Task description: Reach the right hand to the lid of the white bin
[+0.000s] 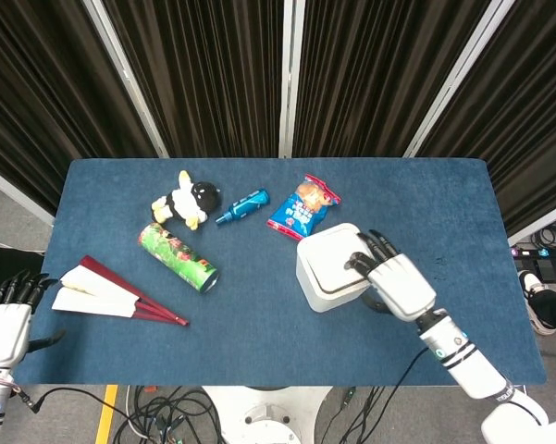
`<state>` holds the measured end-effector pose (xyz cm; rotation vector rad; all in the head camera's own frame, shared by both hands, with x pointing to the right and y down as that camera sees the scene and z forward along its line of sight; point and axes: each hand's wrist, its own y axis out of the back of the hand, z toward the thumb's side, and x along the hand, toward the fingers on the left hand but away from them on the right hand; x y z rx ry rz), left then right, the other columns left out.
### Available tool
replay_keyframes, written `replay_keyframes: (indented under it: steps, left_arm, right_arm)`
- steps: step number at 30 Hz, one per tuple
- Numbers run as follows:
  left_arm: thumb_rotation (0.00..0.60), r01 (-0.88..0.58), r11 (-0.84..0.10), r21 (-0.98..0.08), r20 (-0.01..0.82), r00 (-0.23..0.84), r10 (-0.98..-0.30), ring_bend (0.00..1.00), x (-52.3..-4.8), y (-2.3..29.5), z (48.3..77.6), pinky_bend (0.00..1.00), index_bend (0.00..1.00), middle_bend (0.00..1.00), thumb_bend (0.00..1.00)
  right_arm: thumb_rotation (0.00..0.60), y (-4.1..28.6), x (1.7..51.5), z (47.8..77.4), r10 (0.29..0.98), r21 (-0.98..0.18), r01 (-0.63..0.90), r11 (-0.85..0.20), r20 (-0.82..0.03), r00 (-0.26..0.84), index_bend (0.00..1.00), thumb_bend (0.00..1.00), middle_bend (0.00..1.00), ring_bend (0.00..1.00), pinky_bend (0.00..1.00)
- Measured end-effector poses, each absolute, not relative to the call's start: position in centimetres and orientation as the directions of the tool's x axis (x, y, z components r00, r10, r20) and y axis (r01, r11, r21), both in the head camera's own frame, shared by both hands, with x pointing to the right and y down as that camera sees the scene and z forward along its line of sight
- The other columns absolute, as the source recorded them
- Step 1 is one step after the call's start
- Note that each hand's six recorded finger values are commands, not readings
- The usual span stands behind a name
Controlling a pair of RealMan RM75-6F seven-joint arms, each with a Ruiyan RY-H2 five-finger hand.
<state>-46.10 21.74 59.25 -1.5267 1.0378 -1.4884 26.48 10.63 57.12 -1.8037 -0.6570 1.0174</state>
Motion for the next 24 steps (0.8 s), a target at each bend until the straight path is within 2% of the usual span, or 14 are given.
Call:
replay_keyframes:
  steps: [5, 7, 11, 15, 20, 24]
  left_arm:
    - [0.6, -0.046, -0.391, -0.919, 0.391, 0.001, -0.92, 0.06, -45.9, 21.6, 59.3, 0.13, 0.23, 0.17, 0.0]
    - [0.6, -0.046, -0.39, -0.92, 0.39, 0.003, -0.921, 0.06, -45.9, 21.5, 59.3, 0.13, 0.23, 0.17, 0.0]
    - [0.6, -0.045, -0.395, -0.918, 0.395, 0.008, -0.919, 0.06, -45.7, 21.5, 59.3, 0.13, 0.23, 0.17, 0.0]
    - [0.6, -0.042, -0.398, -0.917, 0.398, 0.012, -0.918, 0.06, -45.5, 21.4, 59.3, 0.13, 0.23, 0.17, 0.0]
    - [0.6, -0.045, -0.37, -0.928, 0.369, 0.022, -0.929, 0.06, -45.0, 21.2, 58.9, 0.13, 0.23, 0.17, 0.0]
    - [0.6, -0.049, -0.352, -0.935, 0.351, 0.034, -0.936, 0.06, -44.4, 21.2, 58.9, 0.13, 0.23, 0.17, 0.0]
  right_arm:
    - [0.6, 9.9, 30.3, 55.2, 0.882, -0.948, 0.073, -0.31, -0.258, 0.393, 0.1, 0.21, 0.17, 0.0, 0.0]
    - [0.6, 10.2, 32.1, 54.9, 0.905, -0.95, 0.086, -0.299, -0.254, 0.34, 0.08, 0.21, 0.16, 0.0, 0.0]
    - [0.6, 11.7, 36.5, 55.6, 0.927, -0.941, 0.079, -0.328, -0.305, 0.221, 0.05, 0.21, 0.13, 0.0, 0.0]
    - [0.6, 14.0, 39.7, 57.0, 0.918, -0.923, 0.056, -0.38, -0.369, 0.143, 0.0, 0.21, 0.08, 0.0, 0.0]
    - [0.6, 17.3, 41.2, 57.9, 0.898, -0.897, 0.079, -0.435, -0.425, 0.117, 0.0, 0.21, 0.05, 0.0, 0.0]
    - [0.6, 18.8, 41.3, 57.7, 0.896, -0.892, 0.109, -0.439, -0.426, 0.125, 0.0, 0.21, 0.05, 0.0, 0.0]
